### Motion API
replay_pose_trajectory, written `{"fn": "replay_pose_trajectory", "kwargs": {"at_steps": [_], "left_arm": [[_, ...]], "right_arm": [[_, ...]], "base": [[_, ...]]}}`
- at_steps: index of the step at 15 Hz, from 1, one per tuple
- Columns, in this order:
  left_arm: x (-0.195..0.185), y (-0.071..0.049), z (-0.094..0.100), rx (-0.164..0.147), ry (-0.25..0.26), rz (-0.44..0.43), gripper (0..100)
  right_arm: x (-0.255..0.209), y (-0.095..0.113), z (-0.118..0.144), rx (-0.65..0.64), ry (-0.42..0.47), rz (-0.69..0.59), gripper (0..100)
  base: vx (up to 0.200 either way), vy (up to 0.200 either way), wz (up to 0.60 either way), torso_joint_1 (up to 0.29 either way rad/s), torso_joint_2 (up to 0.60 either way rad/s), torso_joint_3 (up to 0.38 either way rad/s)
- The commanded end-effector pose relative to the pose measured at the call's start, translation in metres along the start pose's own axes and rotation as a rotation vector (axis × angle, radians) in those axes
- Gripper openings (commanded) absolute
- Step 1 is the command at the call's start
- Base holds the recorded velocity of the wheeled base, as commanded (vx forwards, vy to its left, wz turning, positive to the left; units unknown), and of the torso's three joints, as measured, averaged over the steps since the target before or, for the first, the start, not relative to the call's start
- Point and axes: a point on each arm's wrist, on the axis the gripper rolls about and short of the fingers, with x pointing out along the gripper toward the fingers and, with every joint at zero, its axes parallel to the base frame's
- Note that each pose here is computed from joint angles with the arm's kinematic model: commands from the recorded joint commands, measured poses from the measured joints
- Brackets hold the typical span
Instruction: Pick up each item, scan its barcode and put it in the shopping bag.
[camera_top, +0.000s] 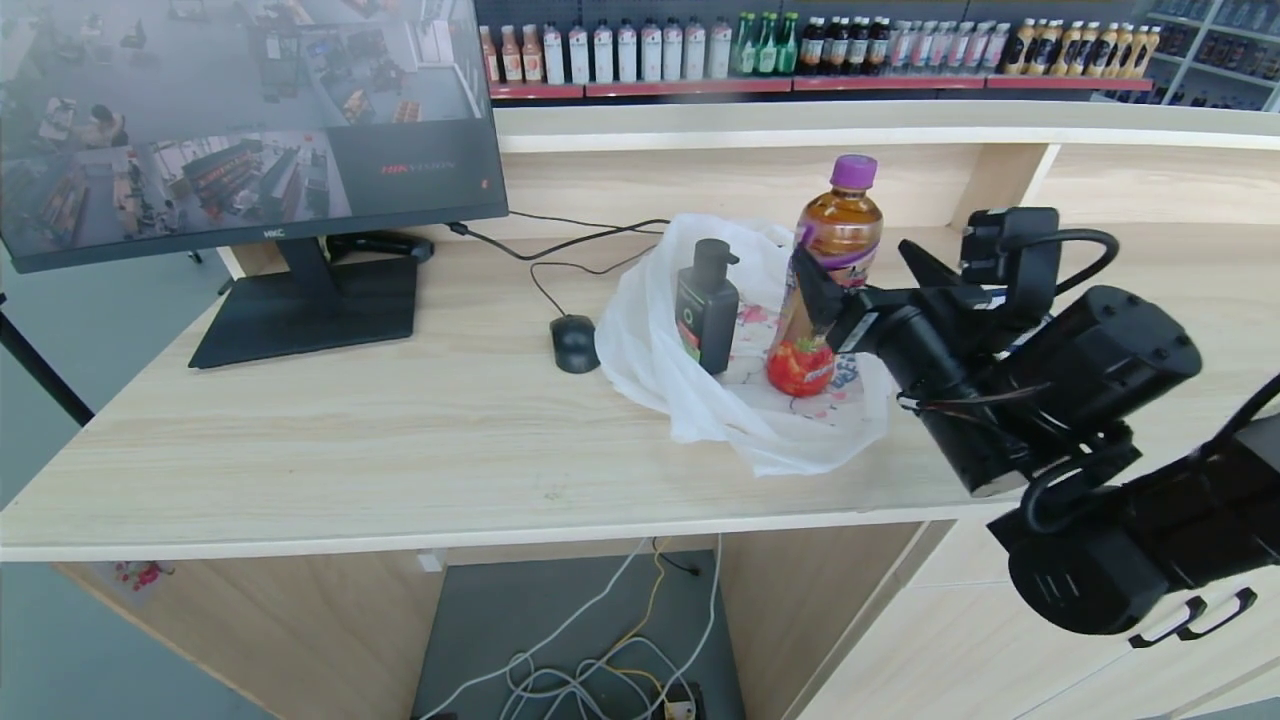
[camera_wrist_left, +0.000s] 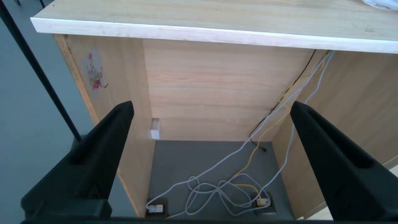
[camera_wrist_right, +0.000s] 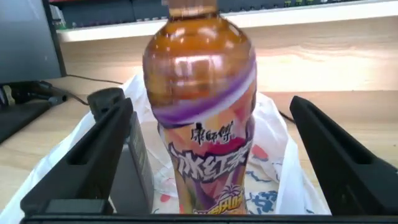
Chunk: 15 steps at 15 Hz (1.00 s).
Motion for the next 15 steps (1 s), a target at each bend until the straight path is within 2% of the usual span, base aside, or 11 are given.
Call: {"fn": "replay_pose_trajectory", "kwargs": {"at_steps": [1, 4, 7, 9, 13, 15], "left_arm": [[0.0, 0.0, 0.0, 0.0, 0.001, 0.0, 100], [0.0, 0.0, 0.0, 0.0, 0.001, 0.0, 100], [0.0, 0.0, 0.0, 0.003, -0.001, 0.0, 100], [0.0, 0.0, 0.0, 0.005, -0.001, 0.0, 100], [0.0, 0.0, 0.0, 0.005, -0.001, 0.0, 100], [0.0, 0.0, 0.0, 0.005, -0.001, 0.0, 100]], "right_arm": [[-0.044, -0.014, 0.065, 0.012, -0.093, -0.006, 100], [-0.113, -0.033, 0.099, 0.007, -0.114, -0.012, 100], [-0.217, -0.054, 0.096, -0.042, -0.056, 0.062, 100], [-0.249, -0.062, 0.105, -0.044, -0.023, 0.079, 100], [-0.325, -0.077, 0.079, -0.095, 0.269, 0.161, 100], [-0.35, -0.081, 0.065, -0.106, 0.353, 0.205, 100]], "base": [[0.0, 0.0, 0.0, 0.0, 0.0, 0.0], [0.0, 0.0, 0.0, 0.0, 0.0, 0.0], [0.0, 0.0, 0.0, 0.0, 0.0, 0.0], [0.0, 0.0, 0.0, 0.0, 0.0, 0.0], [0.0, 0.0, 0.0, 0.0, 0.0, 0.0], [0.0, 0.0, 0.0, 0.0, 0.0, 0.0]]}}
